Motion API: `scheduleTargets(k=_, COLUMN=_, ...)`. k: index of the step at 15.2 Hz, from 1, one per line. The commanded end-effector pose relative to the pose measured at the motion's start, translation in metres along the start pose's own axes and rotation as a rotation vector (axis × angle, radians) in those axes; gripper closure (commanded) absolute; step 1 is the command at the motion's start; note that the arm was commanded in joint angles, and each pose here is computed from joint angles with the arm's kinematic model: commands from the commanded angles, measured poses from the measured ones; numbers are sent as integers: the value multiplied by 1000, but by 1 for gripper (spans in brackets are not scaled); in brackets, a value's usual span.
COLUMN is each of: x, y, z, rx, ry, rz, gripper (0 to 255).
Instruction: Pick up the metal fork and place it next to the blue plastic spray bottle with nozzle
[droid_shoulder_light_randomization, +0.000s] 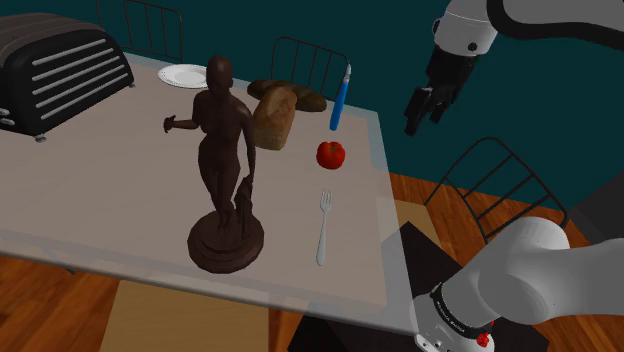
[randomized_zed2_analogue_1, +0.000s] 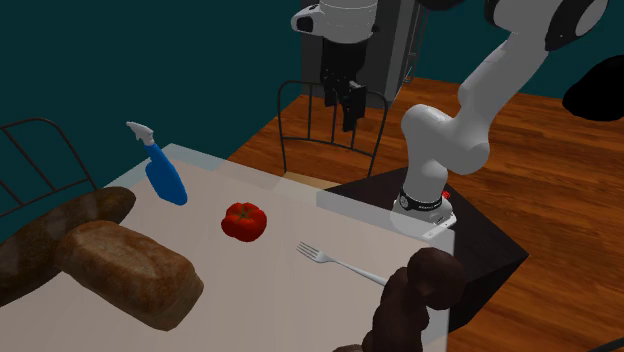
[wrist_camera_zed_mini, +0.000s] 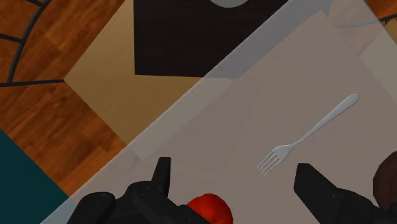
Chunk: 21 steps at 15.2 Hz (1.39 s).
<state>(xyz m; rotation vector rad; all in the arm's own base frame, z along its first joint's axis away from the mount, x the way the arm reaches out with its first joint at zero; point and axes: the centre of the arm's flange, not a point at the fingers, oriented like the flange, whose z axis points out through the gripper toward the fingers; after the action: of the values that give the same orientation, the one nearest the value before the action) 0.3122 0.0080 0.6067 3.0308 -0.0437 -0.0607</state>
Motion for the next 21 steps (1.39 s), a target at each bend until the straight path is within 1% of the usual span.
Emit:
scheduleTargets(k=1, x=0, y=0, z=0, rx=0, ry=0, rz=0, gripper=0)
scheduleTargets(k=11, x=16, y=-71, z=104, rx=51, ry=28, rz=365, gripper=0)
scheduleTargets(k=21, x=60, y=-137, z=204, rx=102, ry=57, rz=730, gripper=0)
